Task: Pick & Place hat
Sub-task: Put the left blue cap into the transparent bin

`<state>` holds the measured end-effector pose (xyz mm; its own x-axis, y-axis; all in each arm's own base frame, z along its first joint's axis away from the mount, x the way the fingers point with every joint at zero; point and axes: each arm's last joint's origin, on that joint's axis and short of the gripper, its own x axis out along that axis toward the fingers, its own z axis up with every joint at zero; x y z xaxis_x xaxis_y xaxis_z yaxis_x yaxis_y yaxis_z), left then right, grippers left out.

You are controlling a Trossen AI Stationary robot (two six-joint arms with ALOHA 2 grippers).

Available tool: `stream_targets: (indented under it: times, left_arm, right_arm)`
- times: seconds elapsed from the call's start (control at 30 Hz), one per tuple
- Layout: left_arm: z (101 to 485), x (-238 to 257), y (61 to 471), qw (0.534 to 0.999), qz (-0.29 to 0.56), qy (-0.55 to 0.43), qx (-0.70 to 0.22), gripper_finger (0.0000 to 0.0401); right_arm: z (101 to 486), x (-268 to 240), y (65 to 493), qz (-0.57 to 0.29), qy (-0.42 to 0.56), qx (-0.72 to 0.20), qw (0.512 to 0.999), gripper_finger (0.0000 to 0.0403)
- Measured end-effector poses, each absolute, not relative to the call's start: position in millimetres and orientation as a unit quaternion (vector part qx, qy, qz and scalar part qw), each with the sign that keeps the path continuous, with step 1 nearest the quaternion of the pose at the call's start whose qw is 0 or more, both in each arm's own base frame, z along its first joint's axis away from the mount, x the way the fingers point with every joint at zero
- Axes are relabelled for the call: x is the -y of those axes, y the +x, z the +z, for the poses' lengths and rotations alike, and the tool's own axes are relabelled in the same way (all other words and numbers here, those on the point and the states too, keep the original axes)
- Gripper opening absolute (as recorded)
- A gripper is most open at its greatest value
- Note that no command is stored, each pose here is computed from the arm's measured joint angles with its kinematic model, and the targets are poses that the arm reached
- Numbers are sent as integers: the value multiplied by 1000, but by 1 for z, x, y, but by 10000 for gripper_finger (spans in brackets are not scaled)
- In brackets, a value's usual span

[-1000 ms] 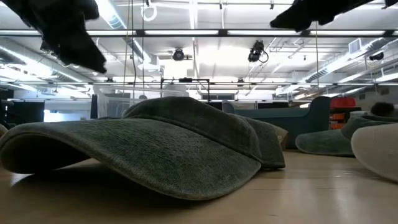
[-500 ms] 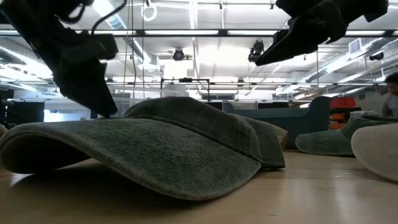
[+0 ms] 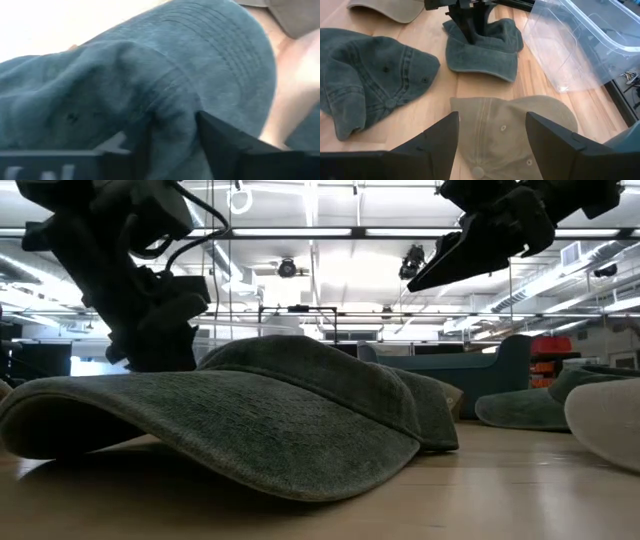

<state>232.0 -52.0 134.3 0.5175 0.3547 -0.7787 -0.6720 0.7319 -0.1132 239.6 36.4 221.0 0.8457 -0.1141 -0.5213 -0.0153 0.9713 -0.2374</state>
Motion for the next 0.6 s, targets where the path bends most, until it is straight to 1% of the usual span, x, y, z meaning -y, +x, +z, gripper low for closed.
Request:
stream_targets:
  times: [0.1, 0.13, 0.17, 0.3, 0.47, 0.53, 0.6]
  left_arm:
    - [139, 55, 231, 854, 279, -202, -390, 47]
    - [140, 56, 231, 855, 274, -203, -391, 25]
    - [143, 57, 230, 857, 270, -206, -389, 15]
    - [163, 64, 228, 873, 239, -217, -366, 10]
    - [206, 70, 229, 903, 196, -212, -319, 5]
    - [225, 70, 230, 913, 190, -200, -302, 5]
    - [245, 68, 229, 920, 204, -177, -285, 5]
  right_arm:
    - [221, -36, 240, -26, -117, -277, 954, 236]
    - [221, -36, 240, -26, -117, -276, 954, 236]
    - [221, -36, 240, -26, -117, -277, 954, 236]
    - [221, -36, 240, -26, -116, -276, 954, 236]
    - [221, -36, 240, -29, -107, -276, 955, 236]
    - [221, -36, 240, -30, -105, -276, 955, 236]
    - [221, -36, 240, -30, -105, -276, 955, 236]
